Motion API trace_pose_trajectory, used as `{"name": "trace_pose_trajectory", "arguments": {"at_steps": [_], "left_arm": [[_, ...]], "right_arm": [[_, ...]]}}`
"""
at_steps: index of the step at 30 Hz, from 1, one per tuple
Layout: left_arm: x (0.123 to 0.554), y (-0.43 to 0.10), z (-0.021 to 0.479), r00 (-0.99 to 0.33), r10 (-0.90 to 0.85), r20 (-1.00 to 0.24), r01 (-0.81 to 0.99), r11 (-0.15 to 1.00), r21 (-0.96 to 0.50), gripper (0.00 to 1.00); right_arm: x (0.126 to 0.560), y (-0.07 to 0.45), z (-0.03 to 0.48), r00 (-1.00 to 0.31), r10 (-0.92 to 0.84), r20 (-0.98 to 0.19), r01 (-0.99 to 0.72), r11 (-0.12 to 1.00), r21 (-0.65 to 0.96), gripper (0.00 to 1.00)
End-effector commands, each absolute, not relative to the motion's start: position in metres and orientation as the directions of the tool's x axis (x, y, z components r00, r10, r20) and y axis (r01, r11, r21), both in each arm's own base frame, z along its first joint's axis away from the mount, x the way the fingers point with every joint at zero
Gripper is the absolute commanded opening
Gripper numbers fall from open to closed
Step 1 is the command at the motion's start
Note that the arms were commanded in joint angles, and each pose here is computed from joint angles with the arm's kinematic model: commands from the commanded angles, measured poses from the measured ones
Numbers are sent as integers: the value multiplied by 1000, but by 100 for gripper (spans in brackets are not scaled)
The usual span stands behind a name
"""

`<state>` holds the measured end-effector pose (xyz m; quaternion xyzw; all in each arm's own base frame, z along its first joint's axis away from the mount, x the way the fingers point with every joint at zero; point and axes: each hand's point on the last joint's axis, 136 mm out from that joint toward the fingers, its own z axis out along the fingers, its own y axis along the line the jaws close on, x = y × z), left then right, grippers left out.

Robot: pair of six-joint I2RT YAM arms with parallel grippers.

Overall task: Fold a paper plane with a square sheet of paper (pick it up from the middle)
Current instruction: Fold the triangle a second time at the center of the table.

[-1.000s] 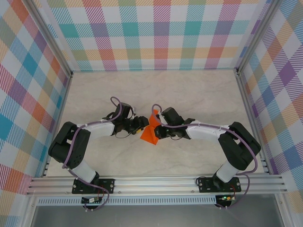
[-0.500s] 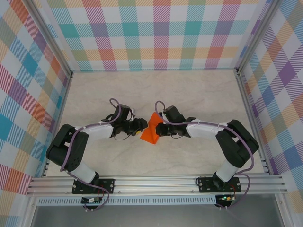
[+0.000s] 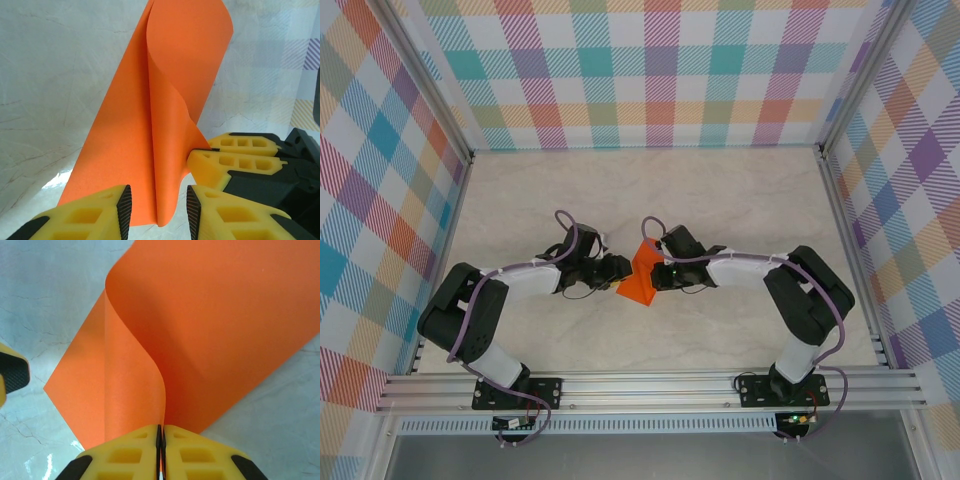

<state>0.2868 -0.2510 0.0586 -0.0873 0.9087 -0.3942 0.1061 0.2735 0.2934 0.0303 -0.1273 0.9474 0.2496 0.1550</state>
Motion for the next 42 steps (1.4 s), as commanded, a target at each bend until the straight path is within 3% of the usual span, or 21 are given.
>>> {"name": "trace_pose_trajectory", "arguments": {"at_steps": [1, 42], "left_arm": [[278, -254, 55, -969, -209, -130, -51, 687, -725, 37], [277, -265, 52, -974, -182, -134, -31, 697, -716, 34]], "right_arm": [[280, 292, 28, -913, -186, -364, -333, 854, 400, 11], [289, 293, 20, -910, -212, -357, -344, 867, 361, 14]]}}
